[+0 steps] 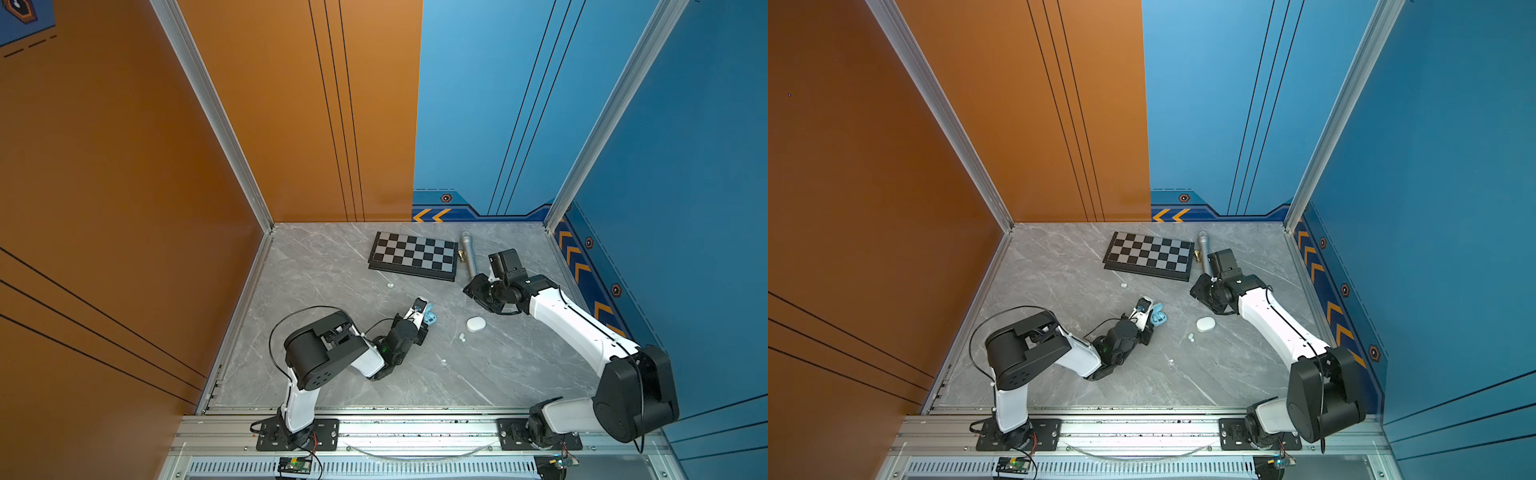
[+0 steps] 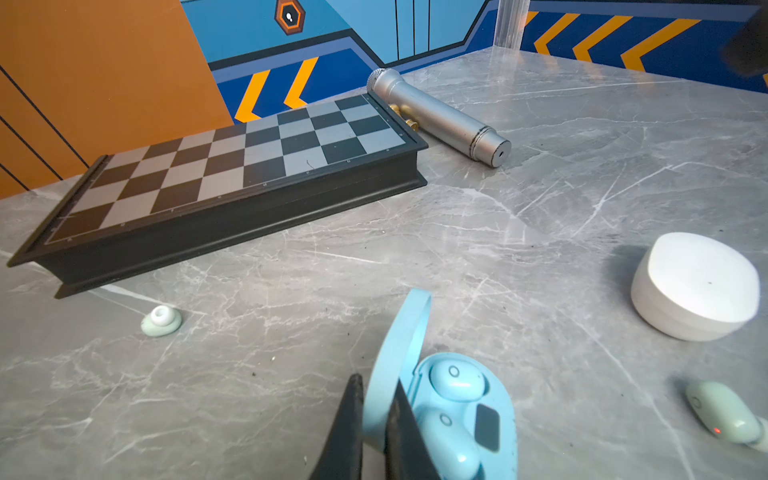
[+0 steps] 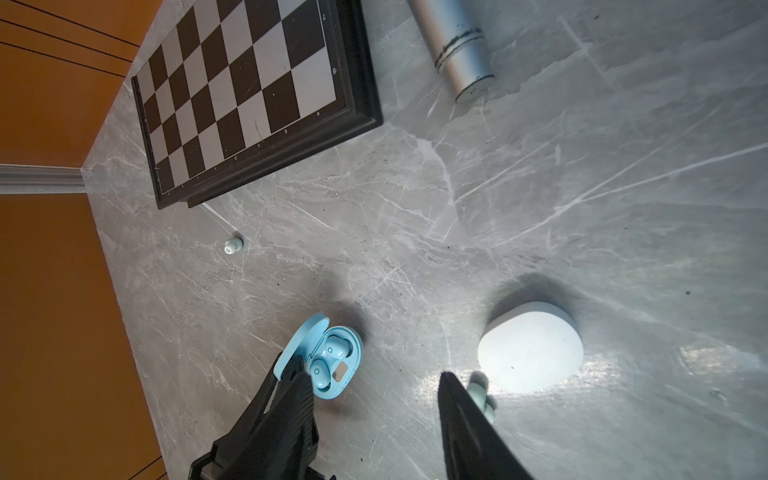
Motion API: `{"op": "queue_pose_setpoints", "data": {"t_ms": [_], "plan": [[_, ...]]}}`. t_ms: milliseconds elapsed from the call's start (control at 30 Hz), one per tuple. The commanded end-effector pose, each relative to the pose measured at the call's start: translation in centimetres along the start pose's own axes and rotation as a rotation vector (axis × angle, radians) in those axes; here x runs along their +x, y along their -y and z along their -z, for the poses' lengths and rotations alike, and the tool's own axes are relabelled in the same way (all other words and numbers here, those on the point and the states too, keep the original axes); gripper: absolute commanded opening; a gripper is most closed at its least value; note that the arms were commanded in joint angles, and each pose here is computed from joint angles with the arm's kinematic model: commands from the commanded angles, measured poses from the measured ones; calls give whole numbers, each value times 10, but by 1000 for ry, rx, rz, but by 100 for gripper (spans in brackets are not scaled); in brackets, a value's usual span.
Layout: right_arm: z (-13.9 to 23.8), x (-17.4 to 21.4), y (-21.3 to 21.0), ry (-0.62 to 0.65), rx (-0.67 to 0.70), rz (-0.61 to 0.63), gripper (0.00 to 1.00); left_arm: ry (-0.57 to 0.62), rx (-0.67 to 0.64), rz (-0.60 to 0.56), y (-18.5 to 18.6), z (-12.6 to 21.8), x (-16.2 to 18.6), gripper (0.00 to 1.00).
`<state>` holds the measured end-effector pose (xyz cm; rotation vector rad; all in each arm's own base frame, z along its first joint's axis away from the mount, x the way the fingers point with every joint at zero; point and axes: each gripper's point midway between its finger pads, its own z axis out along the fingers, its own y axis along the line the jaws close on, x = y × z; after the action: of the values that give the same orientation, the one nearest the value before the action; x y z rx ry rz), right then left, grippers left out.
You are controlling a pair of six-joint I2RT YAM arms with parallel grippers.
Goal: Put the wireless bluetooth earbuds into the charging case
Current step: 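Set the light-blue case on the table and open the left gripper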
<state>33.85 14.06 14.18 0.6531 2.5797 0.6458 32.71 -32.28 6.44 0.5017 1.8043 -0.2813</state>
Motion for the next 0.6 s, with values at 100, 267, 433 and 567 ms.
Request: {"op": "queue_pose_setpoints", "data": {"t_ms": [100, 267, 433, 567], "plan": [[3, -3, -17, -5, -42, 8, 51, -19, 48, 33, 4, -5, 9, 15], [1, -1, -17, -21, -34, 12, 52, -26, 70, 48, 5, -5, 11, 20], [-1, 4, -22, -54, -37, 36, 53, -6, 61, 65, 1, 0, 1, 31], [-2, 11, -23, -90, -22, 97, 57, 53, 35, 78, -9, 15, -24, 38]]}}
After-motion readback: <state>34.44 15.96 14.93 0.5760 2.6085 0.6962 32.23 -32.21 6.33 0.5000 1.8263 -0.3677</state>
